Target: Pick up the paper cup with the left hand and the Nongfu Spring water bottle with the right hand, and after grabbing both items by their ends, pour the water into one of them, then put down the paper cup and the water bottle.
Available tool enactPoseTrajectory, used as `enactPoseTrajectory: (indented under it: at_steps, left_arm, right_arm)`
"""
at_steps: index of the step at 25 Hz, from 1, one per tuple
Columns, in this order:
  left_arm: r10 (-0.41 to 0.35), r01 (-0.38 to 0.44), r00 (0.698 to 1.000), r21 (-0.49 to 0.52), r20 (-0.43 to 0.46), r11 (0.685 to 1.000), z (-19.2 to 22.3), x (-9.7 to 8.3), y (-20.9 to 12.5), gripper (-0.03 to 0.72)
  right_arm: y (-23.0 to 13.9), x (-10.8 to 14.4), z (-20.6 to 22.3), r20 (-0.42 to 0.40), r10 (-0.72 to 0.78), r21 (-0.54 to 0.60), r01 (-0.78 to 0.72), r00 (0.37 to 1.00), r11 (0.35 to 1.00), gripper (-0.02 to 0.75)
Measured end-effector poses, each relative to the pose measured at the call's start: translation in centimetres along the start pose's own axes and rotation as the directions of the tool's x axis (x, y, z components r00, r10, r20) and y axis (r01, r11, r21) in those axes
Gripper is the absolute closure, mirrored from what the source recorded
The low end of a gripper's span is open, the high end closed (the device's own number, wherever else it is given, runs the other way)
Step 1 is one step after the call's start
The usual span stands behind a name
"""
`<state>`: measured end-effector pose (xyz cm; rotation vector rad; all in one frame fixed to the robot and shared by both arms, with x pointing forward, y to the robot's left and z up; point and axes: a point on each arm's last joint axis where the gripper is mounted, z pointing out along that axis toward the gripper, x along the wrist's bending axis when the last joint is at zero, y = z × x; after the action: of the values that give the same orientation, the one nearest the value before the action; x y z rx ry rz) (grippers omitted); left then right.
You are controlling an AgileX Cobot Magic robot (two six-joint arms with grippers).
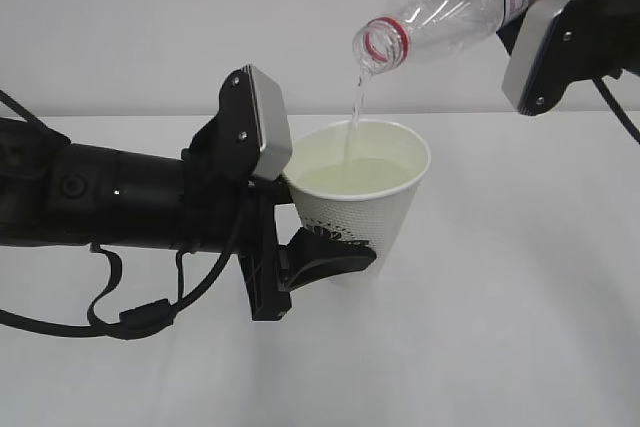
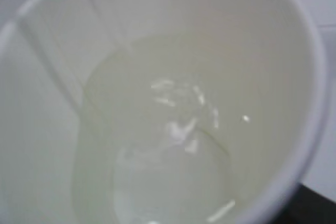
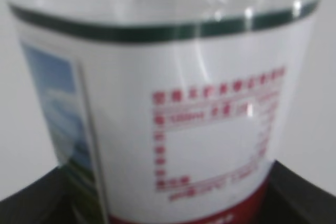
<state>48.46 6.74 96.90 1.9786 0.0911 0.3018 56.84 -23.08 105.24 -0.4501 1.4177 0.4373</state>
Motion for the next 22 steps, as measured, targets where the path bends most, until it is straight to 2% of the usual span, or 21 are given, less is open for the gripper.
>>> enactPoseTrajectory:
  at_steps: [15, 22]
  left_arm:
    - [0.000, 0.000, 1.000, 0.000, 0.000, 1.000, 0.00, 0.00, 0.00, 0.207]
    - [0.000, 0.000, 1.000, 0.002, -0.001, 1.000, 0.00, 0.01, -0.02, 0.207]
  right_arm:
    - [-0.02, 0.01, 0.00, -0.001, 0.168, 0.002, -0.168, 0.986, 0.986, 0.216]
    - [-0.08, -0.02, 0.00, 0.005, 0.300, 0.008, -0.300, 0.954, 0.954, 0.216]
